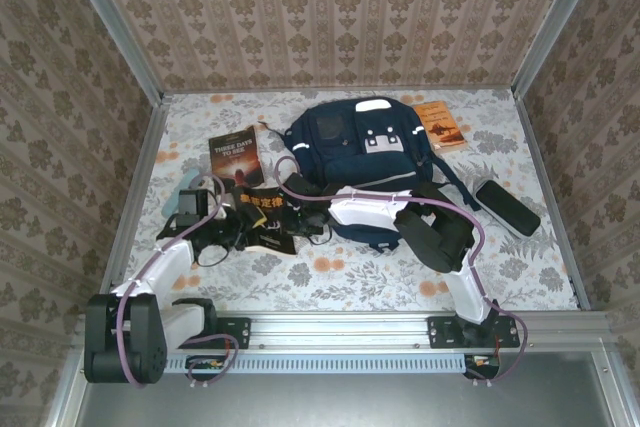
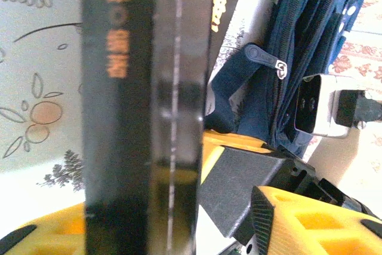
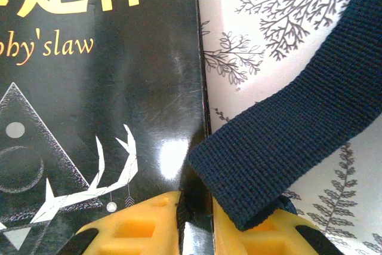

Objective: Pack the student bag

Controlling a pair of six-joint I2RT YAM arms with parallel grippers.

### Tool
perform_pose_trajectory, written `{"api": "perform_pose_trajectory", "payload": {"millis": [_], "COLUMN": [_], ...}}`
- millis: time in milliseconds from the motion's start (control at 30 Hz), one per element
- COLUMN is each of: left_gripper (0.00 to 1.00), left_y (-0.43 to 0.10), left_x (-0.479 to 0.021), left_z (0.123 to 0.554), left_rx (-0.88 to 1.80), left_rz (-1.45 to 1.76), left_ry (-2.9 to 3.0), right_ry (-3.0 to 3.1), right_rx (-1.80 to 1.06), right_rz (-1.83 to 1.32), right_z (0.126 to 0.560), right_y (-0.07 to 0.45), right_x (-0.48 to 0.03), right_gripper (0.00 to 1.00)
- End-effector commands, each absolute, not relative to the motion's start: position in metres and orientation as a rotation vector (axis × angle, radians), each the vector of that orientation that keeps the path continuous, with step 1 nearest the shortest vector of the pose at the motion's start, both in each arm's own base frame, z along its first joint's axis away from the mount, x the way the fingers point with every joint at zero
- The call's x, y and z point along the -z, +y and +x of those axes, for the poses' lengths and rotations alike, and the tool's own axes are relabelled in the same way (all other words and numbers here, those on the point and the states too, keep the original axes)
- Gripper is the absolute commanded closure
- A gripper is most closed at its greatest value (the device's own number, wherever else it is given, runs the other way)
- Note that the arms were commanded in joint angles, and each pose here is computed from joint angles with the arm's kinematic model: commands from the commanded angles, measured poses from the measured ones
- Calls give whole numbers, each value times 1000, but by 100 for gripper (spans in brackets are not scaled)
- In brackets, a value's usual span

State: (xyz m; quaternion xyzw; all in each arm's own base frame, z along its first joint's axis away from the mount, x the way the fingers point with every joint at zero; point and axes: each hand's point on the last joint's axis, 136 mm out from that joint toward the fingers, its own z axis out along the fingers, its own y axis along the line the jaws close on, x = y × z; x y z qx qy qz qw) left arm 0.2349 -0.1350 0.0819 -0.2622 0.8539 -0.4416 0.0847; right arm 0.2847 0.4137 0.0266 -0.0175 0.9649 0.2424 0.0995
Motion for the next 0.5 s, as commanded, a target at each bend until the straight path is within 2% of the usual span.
{"api": "perform_pose_trajectory", "payload": {"millis": [0,167,267,467], "left_gripper": [56,81,91,94], "left_y": [-138,-136,-134,-136], "left_x": [-96,-95,-100,-133], "left_z": [236,234,236,239], "left_rx": [1345,1310,1291,1315], "left_rz": [-695,-676,-649,-572], "left_ry": [2551,2562,2547,2453], "right_ry": [3010,2942,2856,2650], "right_rx": [-591,-657,-744,-963], "right_rz": [-64,-88,-108,-38], "right_z": [252,264,272,285], "right_y": [393,394,396,379], "right_x": [16,-16,-51,-122], "right_gripper": [78,70,63,40]}}
